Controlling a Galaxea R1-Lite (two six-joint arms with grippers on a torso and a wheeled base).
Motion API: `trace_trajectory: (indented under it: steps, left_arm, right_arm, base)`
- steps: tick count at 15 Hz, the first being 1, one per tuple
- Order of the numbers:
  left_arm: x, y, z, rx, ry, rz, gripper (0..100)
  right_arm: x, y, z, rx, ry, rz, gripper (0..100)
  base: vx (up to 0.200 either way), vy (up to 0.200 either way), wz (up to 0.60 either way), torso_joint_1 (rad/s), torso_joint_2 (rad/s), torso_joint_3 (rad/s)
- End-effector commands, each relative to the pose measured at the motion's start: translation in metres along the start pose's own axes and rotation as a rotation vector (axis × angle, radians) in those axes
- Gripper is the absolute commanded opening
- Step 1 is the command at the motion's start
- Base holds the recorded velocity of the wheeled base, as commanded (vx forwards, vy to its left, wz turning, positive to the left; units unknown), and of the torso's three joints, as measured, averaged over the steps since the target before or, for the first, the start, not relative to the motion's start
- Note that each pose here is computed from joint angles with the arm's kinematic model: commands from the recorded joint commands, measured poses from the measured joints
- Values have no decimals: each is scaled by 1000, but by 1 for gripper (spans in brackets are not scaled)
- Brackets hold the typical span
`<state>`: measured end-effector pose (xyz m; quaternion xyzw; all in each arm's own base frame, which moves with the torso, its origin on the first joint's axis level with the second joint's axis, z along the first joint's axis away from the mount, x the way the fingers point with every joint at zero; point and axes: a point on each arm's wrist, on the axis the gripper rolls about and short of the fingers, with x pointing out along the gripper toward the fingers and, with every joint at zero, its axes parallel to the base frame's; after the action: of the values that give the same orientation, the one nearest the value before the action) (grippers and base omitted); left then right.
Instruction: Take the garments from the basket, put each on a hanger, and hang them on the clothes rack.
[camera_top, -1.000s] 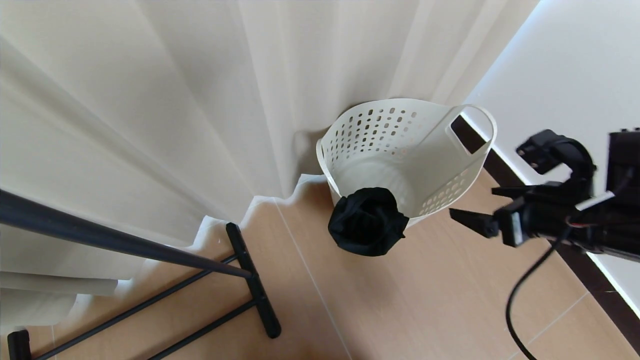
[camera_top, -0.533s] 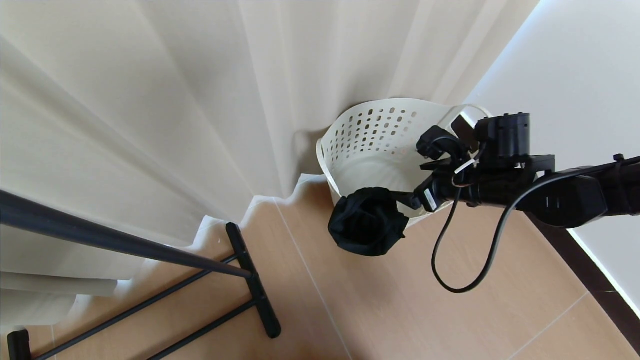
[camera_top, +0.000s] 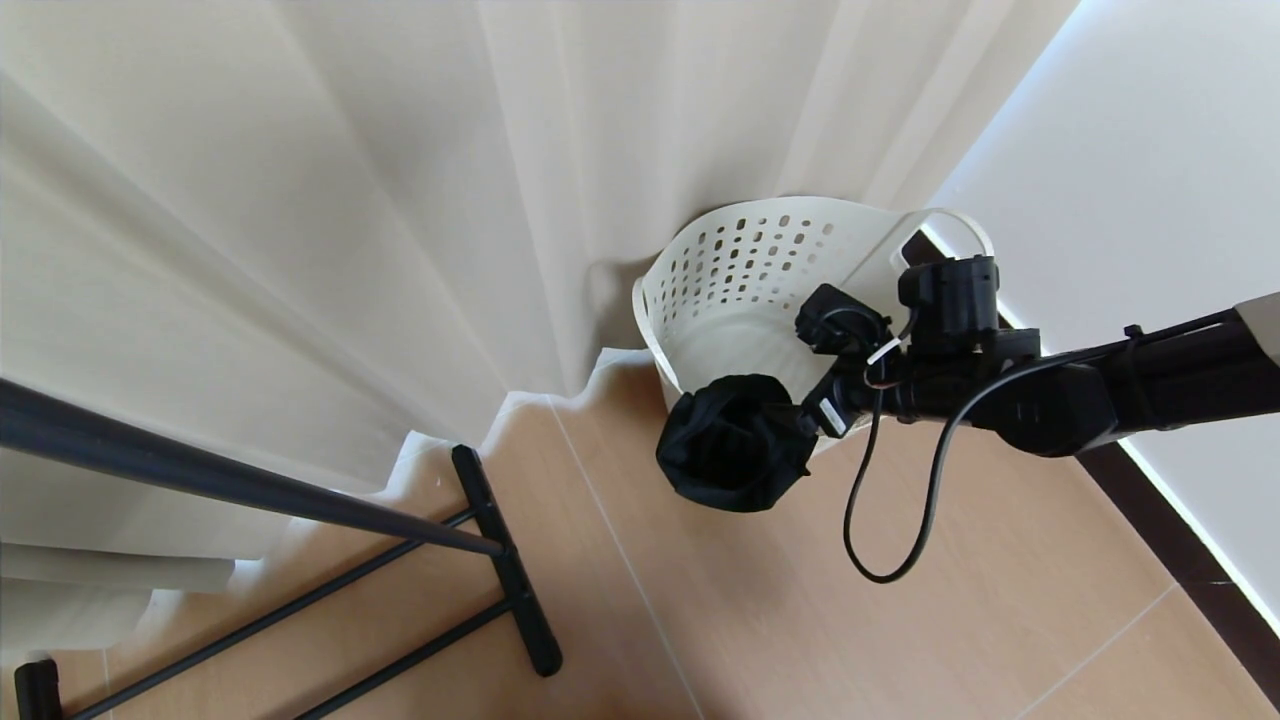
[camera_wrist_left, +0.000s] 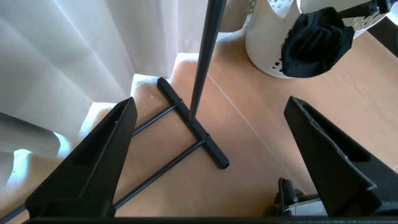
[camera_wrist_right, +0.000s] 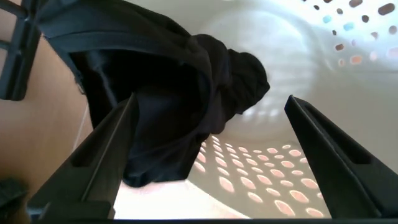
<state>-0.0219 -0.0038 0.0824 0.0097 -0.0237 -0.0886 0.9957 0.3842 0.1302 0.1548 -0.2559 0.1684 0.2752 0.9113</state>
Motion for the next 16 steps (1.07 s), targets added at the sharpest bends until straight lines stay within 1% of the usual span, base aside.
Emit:
trace_trajectory:
  steps: [1, 2, 5, 8, 9, 11, 13, 14, 15, 16]
  left_arm:
    - [0, 0, 0, 0, -1, 0, 100]
    - [0, 0, 0, 0, 0, 0, 100]
    - [0, 0, 0, 0, 0, 0, 100]
    - [0, 0, 0, 0, -1, 0, 100]
    - [0, 0, 0, 0, 0, 0, 100]
    - [0, 0, 0, 0, 0, 0, 100]
    - [0, 0, 0, 0, 0, 0, 100]
    - [0, 0, 0, 0, -1, 0, 100]
    - [0, 0, 0, 0, -1, 0, 100]
    - [0, 0, 0, 0, -1, 0, 100]
  right_arm:
    - [22, 1, -7, -4, -7, -26, 100]
    - [28, 0, -9, -6, -15, -43, 100]
    - [34, 0, -11, -7, -20, -46, 100]
    - [38, -2, -8, -5, -40, -57, 100]
    - [38, -2, -8, -6, -46, -59, 0]
    - [36, -2, -7, 7, -48, -59, 0]
    - [30, -1, -4, 53, -55, -57, 0]
    - [23, -1, 0, 69, -67, -61, 0]
    - [1, 3, 9, 109, -93, -58, 0]
    - [-16, 4, 14, 131, -118, -66, 0]
  base:
    - [0, 0, 0, 0, 0, 0]
    - [0, 0, 0, 0, 0, 0]
    - [0, 0, 0, 0, 0, 0]
    - [0, 0, 0, 0, 0, 0]
    - [0, 0, 0, 0, 0, 0]
    - [0, 0, 0, 0, 0, 0]
    - [0, 0, 0, 0, 0, 0]
    - [0, 0, 0, 0, 0, 0]
    - [0, 0, 0, 0, 0, 0]
    - [0, 0, 0, 0, 0, 0]
